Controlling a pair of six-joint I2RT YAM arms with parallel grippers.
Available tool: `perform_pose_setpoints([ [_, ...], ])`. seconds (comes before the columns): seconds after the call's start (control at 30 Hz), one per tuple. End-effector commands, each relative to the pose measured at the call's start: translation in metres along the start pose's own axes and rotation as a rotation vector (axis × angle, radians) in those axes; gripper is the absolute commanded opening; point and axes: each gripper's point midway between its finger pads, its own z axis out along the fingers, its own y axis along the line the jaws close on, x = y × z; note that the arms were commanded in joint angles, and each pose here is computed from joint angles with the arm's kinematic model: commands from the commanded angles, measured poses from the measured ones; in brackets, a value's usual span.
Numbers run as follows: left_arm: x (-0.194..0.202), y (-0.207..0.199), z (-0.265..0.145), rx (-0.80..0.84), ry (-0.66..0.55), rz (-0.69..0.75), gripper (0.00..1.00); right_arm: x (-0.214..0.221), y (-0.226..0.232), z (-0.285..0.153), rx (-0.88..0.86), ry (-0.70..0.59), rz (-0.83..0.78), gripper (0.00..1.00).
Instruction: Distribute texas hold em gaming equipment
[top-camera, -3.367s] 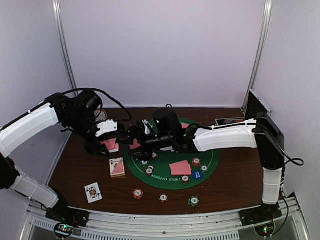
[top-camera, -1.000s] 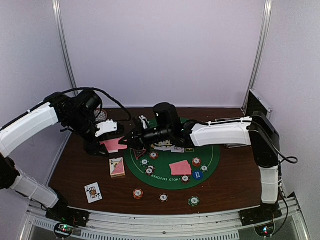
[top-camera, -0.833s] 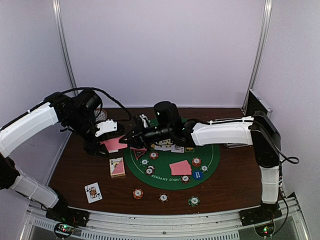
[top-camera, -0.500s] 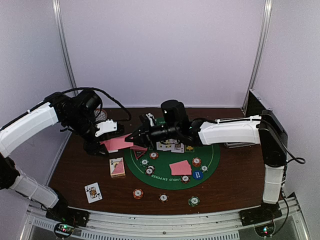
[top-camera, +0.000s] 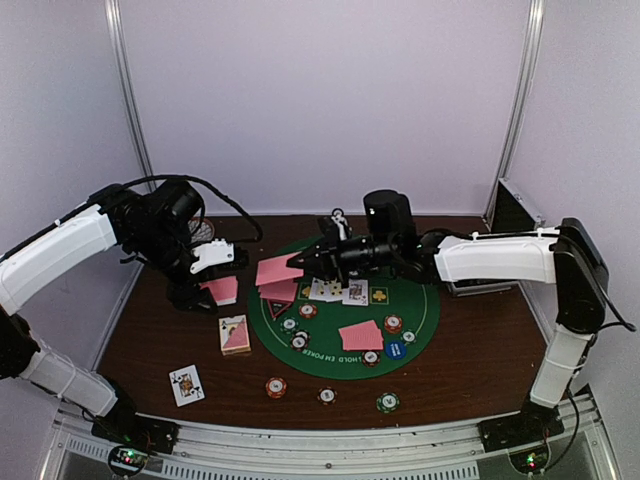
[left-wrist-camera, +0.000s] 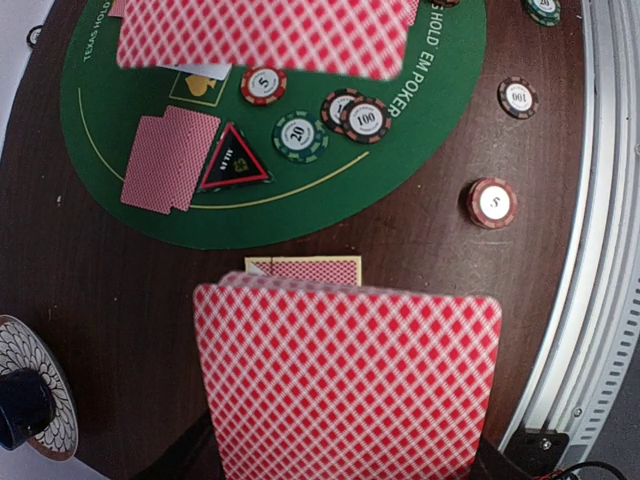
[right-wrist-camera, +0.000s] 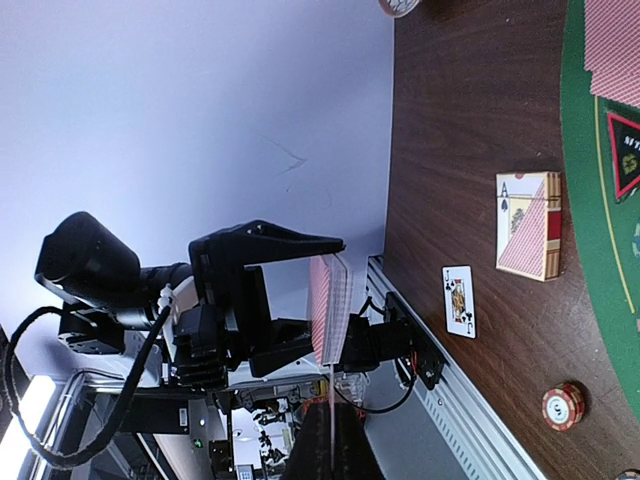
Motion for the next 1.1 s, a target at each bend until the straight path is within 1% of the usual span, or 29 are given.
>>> perform_pose_setpoints([
  [0.0, -0.006, 0.006, -0.002, -0.027, -0.023, 0.014, 0.21, -0.006, 0.011, -0.025, -0.02, -0.037, -0.045, 0.0],
  [0.17, -0.004, 0.006, -0.002, -0.029, -0.02, 0.02, 0.21, -0.025, -0.013, -0.063, 0.061, -0.098, -0.051, 0.0],
  [0.43, -0.006, 0.005, -0.004, -0.026, -0.029, 0.021, 0.21, -0.071, -0.101, -0.155, 0.292, -0.25, 0.005, 0.0],
  [0.57, -0.006, 0.004, -0.004, -0.026, -0.033, 0.023, 0.21, -0.089, -0.138, -0.185, 0.355, -0.289, 0.047, 0.0],
  [0.67, -0.006, 0.004, -0.005, -0.025, -0.033, 0.024, 0.21, -0.099, -0.161, -0.195, 0.385, -0.289, 0.07, 0.0],
  [0.87, -0.006, 0.004, -0.007, -0.028, -0.035, 0.025, 0.21, -0.116, -0.196, -0.201, 0.465, -0.272, 0.09, 0.0],
  [1.07, -0.006, 0.002, -0.007, -0.025, -0.034, 0.028, 0.21, -0.133, -0.21, -0.199, 0.473, -0.257, 0.093, 0.0],
])
